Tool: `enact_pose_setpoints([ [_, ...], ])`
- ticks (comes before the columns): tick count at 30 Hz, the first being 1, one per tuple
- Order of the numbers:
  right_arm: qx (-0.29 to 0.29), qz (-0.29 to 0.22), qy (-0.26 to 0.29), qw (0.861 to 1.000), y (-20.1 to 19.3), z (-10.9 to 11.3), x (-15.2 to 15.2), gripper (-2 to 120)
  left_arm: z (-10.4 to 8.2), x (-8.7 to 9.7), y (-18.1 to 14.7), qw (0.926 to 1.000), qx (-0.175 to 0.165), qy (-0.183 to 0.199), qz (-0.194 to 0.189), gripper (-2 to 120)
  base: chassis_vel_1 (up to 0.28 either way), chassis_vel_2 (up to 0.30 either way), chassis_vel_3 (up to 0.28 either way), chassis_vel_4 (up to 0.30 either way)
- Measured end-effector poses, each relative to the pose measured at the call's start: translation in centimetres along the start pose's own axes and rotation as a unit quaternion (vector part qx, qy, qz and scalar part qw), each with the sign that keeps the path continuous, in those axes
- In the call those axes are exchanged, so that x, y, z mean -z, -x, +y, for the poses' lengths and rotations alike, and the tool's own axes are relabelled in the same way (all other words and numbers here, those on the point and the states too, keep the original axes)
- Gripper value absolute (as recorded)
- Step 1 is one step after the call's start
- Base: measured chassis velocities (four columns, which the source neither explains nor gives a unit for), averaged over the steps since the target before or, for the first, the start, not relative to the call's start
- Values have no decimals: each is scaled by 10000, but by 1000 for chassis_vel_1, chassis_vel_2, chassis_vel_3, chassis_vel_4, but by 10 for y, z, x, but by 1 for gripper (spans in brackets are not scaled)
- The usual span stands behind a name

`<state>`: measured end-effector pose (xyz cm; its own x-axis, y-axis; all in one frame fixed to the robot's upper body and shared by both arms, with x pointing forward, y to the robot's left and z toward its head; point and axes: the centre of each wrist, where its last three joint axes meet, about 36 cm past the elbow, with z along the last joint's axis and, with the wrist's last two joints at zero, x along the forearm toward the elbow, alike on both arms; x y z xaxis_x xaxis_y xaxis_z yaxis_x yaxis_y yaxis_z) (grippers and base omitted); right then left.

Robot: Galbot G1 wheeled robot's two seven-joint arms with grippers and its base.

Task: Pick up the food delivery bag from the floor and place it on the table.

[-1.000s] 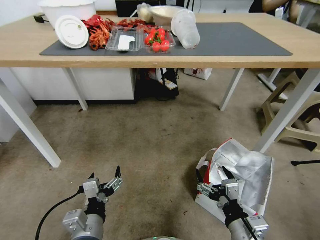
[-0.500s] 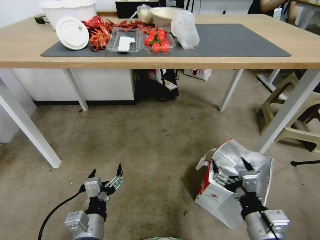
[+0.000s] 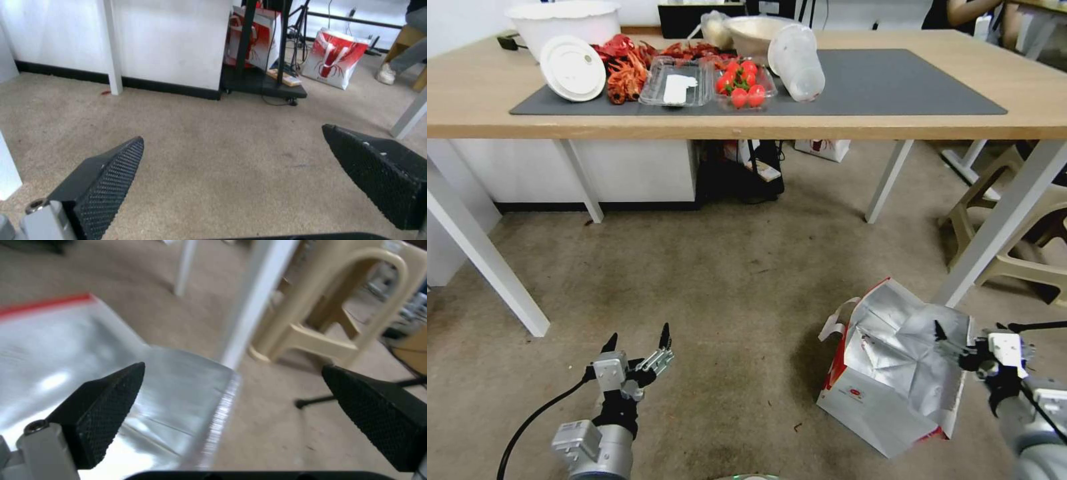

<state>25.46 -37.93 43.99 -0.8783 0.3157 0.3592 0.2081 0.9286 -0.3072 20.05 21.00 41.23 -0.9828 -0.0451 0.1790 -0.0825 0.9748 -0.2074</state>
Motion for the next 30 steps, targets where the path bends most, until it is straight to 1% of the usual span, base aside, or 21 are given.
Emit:
enact_pose_setpoints([
  [2,-151,226,-47,9996,16,-9,-4,100,-1,-3,-1,10000,-75,-33,-40,100,0,0,0,0],
  [5,-148,381,-6,9992,28,-10,-4,100,-1,-3,-1,9999,-115,-41,-56,100,0,0,0,0],
  [8,-89,517,34,9986,38,-6,-4,100,-2,-1,-1,9999,-131,-46,-82,100,0,0,0,0],
  [10,-17,730,112,9973,48,0,-3,100,-2,-1,-1,9999,-133,-51,-97,100,0,0,0,0],
  [12,-10,752,119,9971,50,0,-3,100,-2,-1,-2,9999,-132,-52,-98,100,0,0,0,0],
  [14,-2,916,85,9958,62,3,-7,100,-1,-3,-2,9998,-106,-67,-123,100,0,0,0,0],
  [16,-1,970,67,9953,66,4,-9,100,-1,-4,-3,9998,-92,-72,-130,100,0,0,0,0],
  [18,2,1086,-25,9941,77,7,-20,100,1,-6,-5,9999,-60,-77,-139,100,0,0,0,0],
  [25,119,1280,23,9917,89,18,-32,100,2,-6,-6,9999,-47,-55,-133,100,0,0,0,0],
  [27,85,1372,-74,9905,97,21,-39,91,1,-7,-6,9998,-23,-87,-177,100,0,0,0,0],
  [28,85,1372,-74,9905,97,21,-39,91,1,-7,-6,9998,-23,-87,-177,100,0,0,0,0],
  [30,34,1465,-122,9891,102,22,-46,84,0,-10,-8,9997,3,-116,-201,100,0,0,0,0],
])
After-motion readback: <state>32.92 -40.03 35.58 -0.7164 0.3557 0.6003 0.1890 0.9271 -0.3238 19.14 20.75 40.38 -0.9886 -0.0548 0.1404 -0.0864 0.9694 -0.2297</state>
